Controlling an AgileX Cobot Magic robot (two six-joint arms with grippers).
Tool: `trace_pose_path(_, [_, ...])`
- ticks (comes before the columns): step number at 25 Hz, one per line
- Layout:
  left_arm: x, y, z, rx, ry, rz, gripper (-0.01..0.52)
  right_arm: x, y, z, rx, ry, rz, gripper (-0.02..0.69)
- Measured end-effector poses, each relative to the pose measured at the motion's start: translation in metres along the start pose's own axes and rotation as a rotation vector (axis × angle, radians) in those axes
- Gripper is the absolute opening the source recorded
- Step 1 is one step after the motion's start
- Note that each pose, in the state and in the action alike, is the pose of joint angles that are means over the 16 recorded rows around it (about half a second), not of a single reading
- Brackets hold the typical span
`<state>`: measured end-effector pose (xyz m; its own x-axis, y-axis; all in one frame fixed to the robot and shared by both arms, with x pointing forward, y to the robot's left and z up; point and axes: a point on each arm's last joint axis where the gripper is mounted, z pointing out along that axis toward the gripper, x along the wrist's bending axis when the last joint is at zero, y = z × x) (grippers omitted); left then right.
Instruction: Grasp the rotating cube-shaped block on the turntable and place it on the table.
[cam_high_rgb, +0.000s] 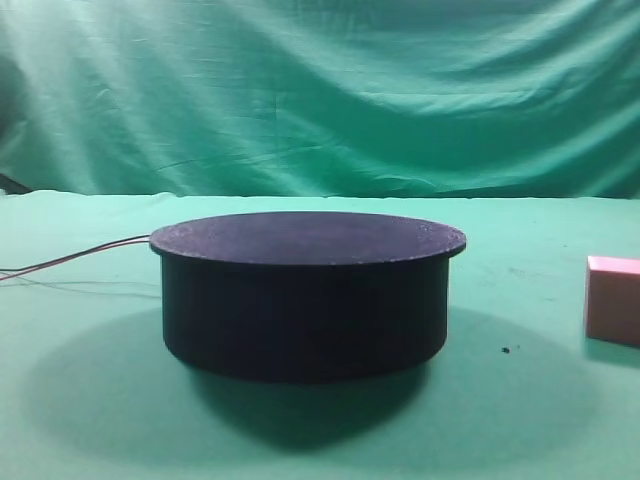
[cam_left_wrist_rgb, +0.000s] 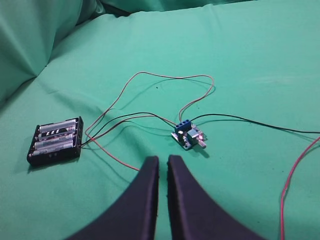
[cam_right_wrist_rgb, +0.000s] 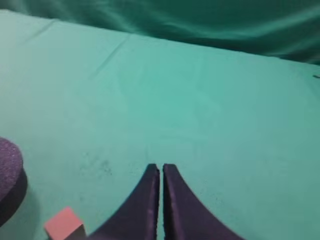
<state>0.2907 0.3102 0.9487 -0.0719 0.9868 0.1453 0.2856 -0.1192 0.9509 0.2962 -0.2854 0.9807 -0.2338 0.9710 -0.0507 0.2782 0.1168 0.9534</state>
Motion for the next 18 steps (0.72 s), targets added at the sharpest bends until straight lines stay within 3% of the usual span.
trace_pose_path(7, [0.000, 0.000, 0.000, 0.000, 0.000, 0.000, 0.000, 0.000, -0.029, 0.003, -0.023, -0.028, 0.023, 0.000])
trace_pose_path(18, [0.000, 0.000, 0.000, 0.000, 0.000, 0.000, 0.000, 0.001, -0.035, 0.004, 0.001, -0.025, 0.029, 0.000])
